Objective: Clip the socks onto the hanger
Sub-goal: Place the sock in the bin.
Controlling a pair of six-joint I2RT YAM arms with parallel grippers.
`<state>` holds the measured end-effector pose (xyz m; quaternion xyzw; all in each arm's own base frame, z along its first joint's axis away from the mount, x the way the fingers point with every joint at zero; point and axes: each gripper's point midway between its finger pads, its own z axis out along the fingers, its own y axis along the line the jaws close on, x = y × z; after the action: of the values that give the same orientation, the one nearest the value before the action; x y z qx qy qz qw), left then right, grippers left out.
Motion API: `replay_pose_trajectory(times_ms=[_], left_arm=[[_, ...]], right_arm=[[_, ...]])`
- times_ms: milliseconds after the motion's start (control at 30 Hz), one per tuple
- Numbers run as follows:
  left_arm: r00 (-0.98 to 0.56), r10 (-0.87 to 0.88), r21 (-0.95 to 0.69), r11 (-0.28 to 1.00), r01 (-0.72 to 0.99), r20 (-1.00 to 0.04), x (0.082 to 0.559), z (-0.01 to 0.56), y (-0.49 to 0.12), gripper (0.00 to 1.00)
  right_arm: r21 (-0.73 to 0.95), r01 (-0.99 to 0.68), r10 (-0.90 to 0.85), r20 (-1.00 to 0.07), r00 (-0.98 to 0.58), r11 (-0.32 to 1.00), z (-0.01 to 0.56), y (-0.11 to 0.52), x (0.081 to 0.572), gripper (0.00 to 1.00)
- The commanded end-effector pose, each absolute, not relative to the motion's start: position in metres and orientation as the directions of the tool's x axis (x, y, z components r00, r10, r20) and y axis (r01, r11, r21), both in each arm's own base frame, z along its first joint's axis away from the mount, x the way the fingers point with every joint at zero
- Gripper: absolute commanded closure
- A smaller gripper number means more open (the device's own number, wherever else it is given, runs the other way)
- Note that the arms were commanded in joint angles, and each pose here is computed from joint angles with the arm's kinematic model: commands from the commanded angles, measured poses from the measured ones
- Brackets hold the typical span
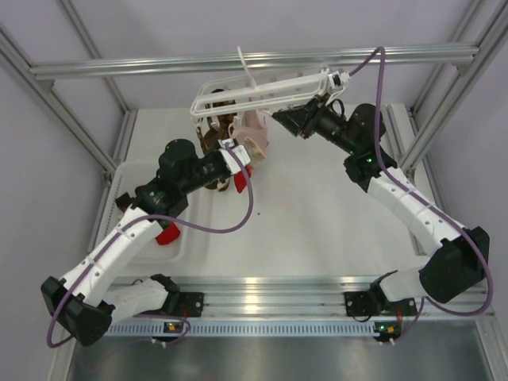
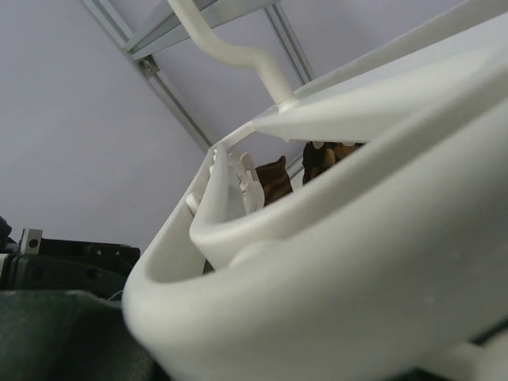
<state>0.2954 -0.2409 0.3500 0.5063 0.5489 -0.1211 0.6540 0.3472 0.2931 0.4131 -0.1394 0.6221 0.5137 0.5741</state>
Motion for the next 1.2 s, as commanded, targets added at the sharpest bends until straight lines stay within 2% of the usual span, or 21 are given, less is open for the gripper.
replay_pose_trajectory(times_ms=[0, 267, 400, 767, 867, 967, 1067, 1167], left_arm=[[0.452, 0.369, 0.584, 0.495, 0.643, -0.812, 0.3, 0.386, -0.239, 1.0], [0.4, 0.344, 0.527, 0.533, 0.662, -0.85, 0.298, 0.384, -0.236, 1.0], [0.401, 0.396, 0.559, 0.493, 0.666, -0.826, 0.302, 0.382, -0.238, 1.0], [0.539, 0.519, 0.748, 0.462, 0.476, -0.663, 0.338, 0.413, -0.237, 1.0], [0.528, 0.478, 0.712, 0.487, 0.507, -0.702, 0.331, 0.418, -0.237, 1.0], [0.452, 0.414, 0.613, 0.53, 0.586, -0.79, 0.312, 0.416, -0.232, 1.0], [0.262, 0.312, 0.405, 0.632, 0.66, -0.913, 0.291, 0.41, -0.216, 1.0], [0.179, 0.304, 0.344, 0.676, 0.651, -0.936, 0.272, 0.403, -0.189, 1.0]], right_arm=[[0.454, -0.776, 0.442, -0.86, -0.255, 0.437, 0.429, 0.278, 0.345, 1.0], [0.404, -0.83, 0.46, -0.864, -0.207, 0.385, 0.452, 0.279, 0.339, 1.0], [0.353, -0.85, 0.399, -0.897, -0.189, 0.391, 0.452, 0.28, 0.333, 1.0], [0.314, -0.841, 0.346, -0.924, -0.164, 0.441, 0.444, 0.267, 0.337, 1.0], [0.308, -0.844, 0.349, -0.924, -0.155, 0.439, 0.448, 0.267, 0.337, 1.0], [0.307, -0.846, 0.356, -0.922, -0.151, 0.436, 0.451, 0.266, 0.337, 1.0], [0.323, -0.842, 0.365, -0.916, -0.165, 0.431, 0.451, 0.265, 0.338, 1.0], [0.331, -0.836, 0.369, -0.914, -0.169, 0.437, 0.449, 0.262, 0.34, 1.0]])
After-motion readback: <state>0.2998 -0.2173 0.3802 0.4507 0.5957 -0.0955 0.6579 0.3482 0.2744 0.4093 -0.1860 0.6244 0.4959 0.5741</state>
